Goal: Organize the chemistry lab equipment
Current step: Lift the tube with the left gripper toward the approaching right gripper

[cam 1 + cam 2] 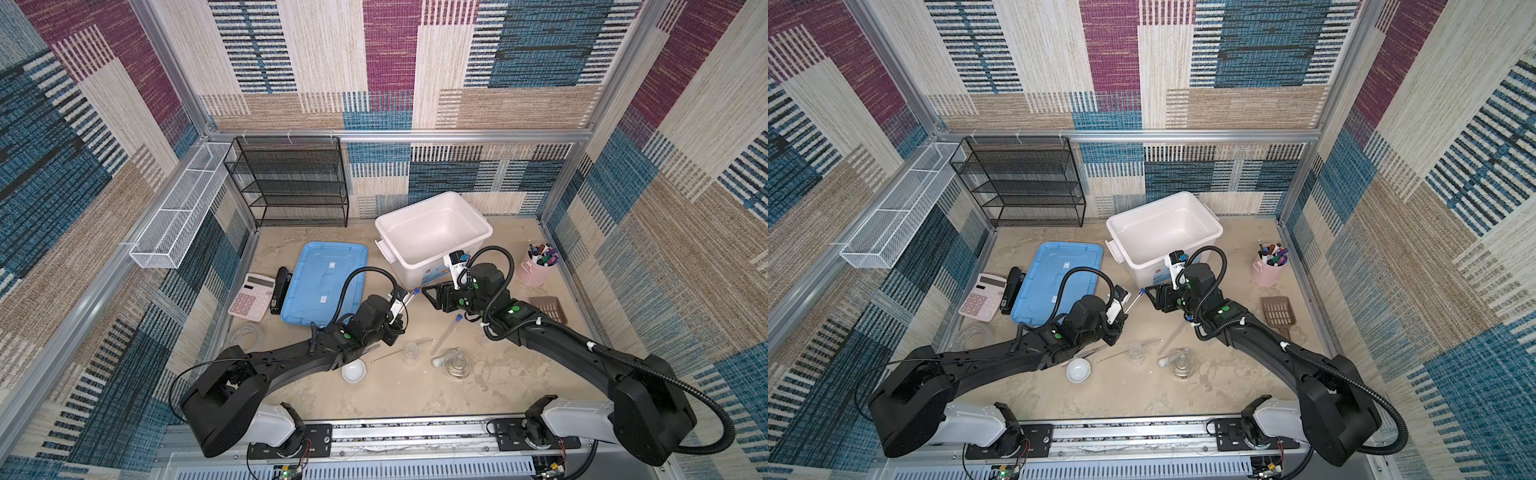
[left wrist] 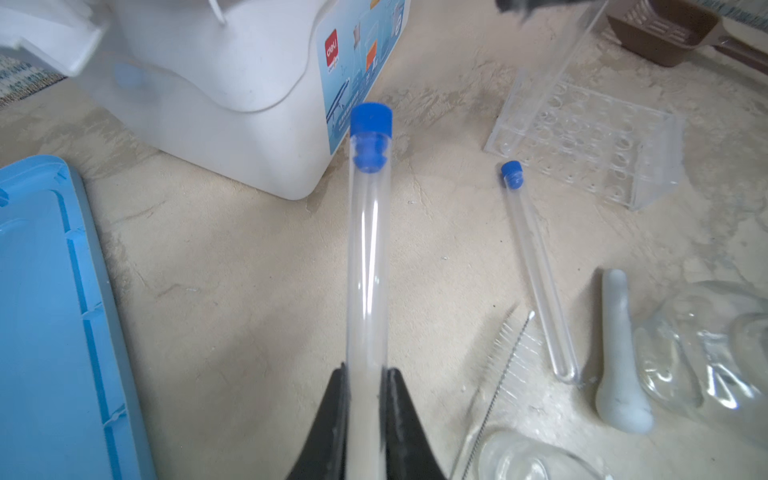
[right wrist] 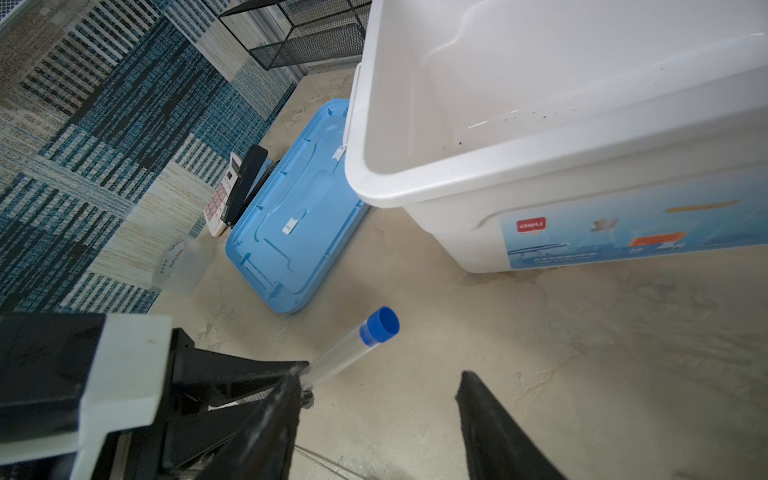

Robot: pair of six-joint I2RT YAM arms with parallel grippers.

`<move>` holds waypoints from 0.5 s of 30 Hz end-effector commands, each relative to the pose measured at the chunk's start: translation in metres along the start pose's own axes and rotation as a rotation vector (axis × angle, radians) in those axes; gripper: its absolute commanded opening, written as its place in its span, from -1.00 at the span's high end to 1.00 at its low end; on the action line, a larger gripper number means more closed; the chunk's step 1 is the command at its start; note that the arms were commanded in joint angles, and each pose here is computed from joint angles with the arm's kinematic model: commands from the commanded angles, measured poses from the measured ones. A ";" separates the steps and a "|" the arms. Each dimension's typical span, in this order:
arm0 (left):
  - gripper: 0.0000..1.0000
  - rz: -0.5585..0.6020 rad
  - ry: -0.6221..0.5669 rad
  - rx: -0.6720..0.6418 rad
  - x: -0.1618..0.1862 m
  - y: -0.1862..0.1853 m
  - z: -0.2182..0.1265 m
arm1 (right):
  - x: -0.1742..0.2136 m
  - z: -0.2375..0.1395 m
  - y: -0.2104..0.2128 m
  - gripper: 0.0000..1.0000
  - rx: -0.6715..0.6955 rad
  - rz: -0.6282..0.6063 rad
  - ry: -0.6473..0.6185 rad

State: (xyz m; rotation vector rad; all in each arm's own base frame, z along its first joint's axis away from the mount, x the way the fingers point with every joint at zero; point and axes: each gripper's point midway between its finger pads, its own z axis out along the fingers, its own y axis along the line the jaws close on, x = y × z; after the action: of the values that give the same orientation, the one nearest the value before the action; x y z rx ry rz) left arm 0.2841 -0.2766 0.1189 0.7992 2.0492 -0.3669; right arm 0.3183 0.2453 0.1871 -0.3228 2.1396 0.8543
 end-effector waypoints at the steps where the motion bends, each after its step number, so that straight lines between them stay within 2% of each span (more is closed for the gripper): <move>1: 0.82 0.023 -0.104 0.024 -0.021 -0.004 -0.008 | -0.006 0.003 0.013 -0.24 -0.070 0.022 -0.009; 15: 0.83 0.035 -0.175 0.051 -0.025 -0.010 -0.021 | 0.000 0.012 0.028 -0.15 -0.199 0.105 0.031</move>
State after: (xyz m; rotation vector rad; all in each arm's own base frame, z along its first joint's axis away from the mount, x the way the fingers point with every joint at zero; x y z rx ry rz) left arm 0.2729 -0.2781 0.1403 0.7977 1.9224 -0.4350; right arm 0.3125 0.2661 0.1820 -0.3225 2.1670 1.0536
